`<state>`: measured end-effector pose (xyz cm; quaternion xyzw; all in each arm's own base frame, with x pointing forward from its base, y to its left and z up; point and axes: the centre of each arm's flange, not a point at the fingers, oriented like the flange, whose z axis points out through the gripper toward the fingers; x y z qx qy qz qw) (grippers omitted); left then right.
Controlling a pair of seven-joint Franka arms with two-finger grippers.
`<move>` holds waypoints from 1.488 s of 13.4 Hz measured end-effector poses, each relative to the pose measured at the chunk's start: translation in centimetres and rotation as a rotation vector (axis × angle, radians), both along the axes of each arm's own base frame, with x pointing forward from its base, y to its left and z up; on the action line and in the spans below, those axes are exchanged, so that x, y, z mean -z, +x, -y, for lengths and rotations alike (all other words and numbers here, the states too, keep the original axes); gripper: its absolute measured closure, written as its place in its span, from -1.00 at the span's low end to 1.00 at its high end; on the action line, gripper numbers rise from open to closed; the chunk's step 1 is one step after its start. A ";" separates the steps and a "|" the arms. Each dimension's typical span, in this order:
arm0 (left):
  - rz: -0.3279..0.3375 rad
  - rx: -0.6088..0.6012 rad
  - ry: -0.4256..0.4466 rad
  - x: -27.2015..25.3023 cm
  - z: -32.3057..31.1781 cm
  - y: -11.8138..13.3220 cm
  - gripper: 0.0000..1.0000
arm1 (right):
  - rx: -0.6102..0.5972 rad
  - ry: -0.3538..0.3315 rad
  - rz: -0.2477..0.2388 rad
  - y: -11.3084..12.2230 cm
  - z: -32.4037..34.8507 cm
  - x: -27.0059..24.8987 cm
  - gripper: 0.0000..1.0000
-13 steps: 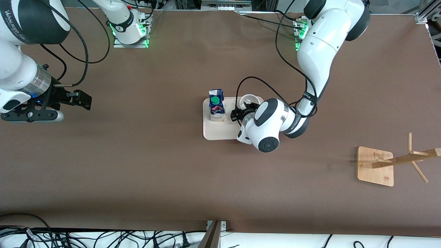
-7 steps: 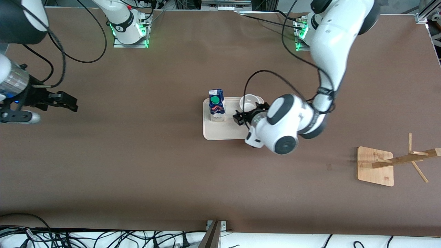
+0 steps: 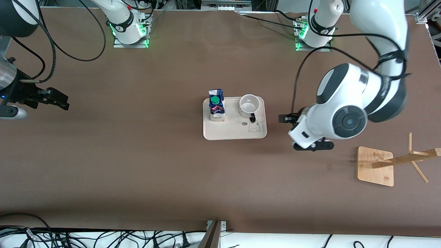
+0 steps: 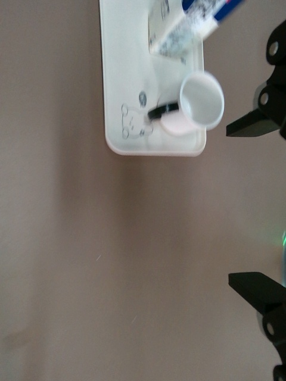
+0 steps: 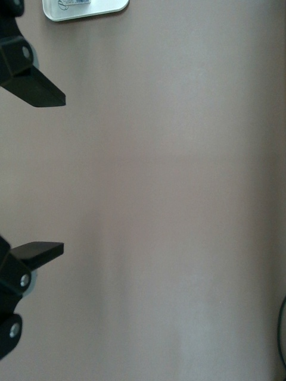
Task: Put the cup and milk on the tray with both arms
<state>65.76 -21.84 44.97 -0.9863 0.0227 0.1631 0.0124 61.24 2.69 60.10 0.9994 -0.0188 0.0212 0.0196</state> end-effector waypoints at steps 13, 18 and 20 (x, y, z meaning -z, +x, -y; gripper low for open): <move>0.329 0.037 -0.007 -15.5 -16.8 -6.6 -1.00 | 0.024 -0.016 0.022 -0.8 1.7 -1.7 -1.00; 0.335 0.035 -0.002 -14.8 -17.4 -9.7 -1.00 | 0.024 -0.016 0.012 -0.9 1.8 -1.6 -1.00; 0.328 0.035 -0.002 -14.5 -17.4 -9.9 -1.00 | 0.020 -0.016 0.010 -0.9 1.8 -1.6 -1.00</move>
